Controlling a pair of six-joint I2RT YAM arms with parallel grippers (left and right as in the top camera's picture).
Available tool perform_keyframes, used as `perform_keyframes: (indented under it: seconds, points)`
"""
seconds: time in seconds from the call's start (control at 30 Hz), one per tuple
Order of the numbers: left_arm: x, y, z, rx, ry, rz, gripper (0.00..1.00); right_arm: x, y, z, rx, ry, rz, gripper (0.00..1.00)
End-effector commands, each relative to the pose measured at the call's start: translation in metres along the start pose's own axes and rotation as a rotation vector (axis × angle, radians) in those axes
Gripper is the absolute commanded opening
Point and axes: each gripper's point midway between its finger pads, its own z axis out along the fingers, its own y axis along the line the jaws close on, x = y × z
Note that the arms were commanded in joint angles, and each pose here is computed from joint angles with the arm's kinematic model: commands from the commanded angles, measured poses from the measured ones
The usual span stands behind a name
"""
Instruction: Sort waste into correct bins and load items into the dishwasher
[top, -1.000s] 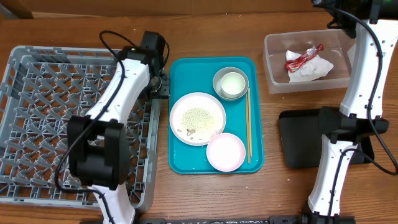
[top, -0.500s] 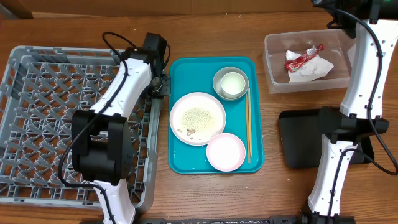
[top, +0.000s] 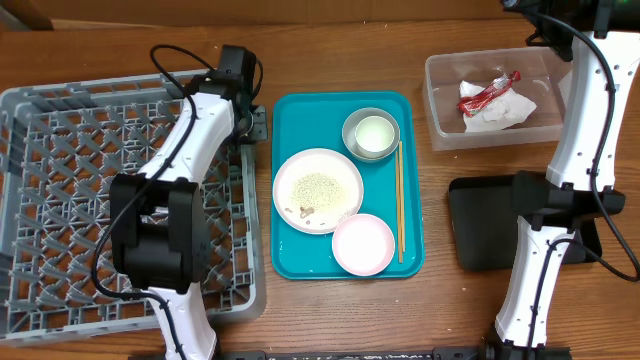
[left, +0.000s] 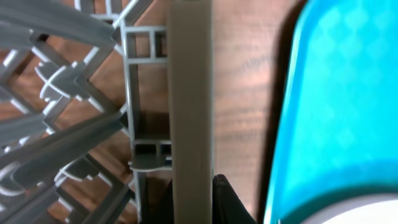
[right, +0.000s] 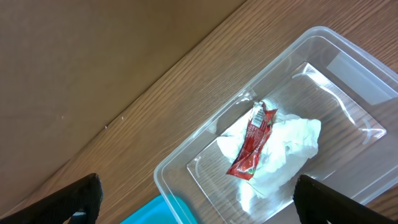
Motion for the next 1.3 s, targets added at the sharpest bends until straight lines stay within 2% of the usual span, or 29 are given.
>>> perform_keyframes:
  seconds: [0.0, 0.23, 0.57, 0.73, 1.03, 1.27]
  points:
    - [-0.007, -0.003, 0.024, -0.015, -0.008, 0.098, 0.05, -0.007, 0.003, -0.014, -0.022, -0.033, 0.008, 1.00]
    - [-0.017, 0.002, 0.041, -0.005, -0.035, 0.218, 0.06, -0.007, 0.003, -0.014, -0.022, -0.032, 0.008, 1.00]
    - [-0.018, -0.023, 0.039, 0.142, -0.053, 0.362, 0.07, -0.007, 0.003, -0.014, -0.022, -0.033, 0.008, 1.00]
    - [-0.022, -0.023, 0.039, 0.139, -0.069, 0.340, 0.08, -0.007, 0.003, -0.014, -0.022, -0.033, 0.008, 1.00]
    - [-0.047, -0.025, 0.036, 0.138, -0.162, 0.205, 0.09, -0.007, 0.003, -0.014, -0.022, -0.032, 0.008, 1.00]
    - [-0.060, -0.011, 0.035, 0.060, -0.208, 0.087, 0.10, -0.007, 0.003, -0.014, -0.022, -0.032, 0.008, 1.00]
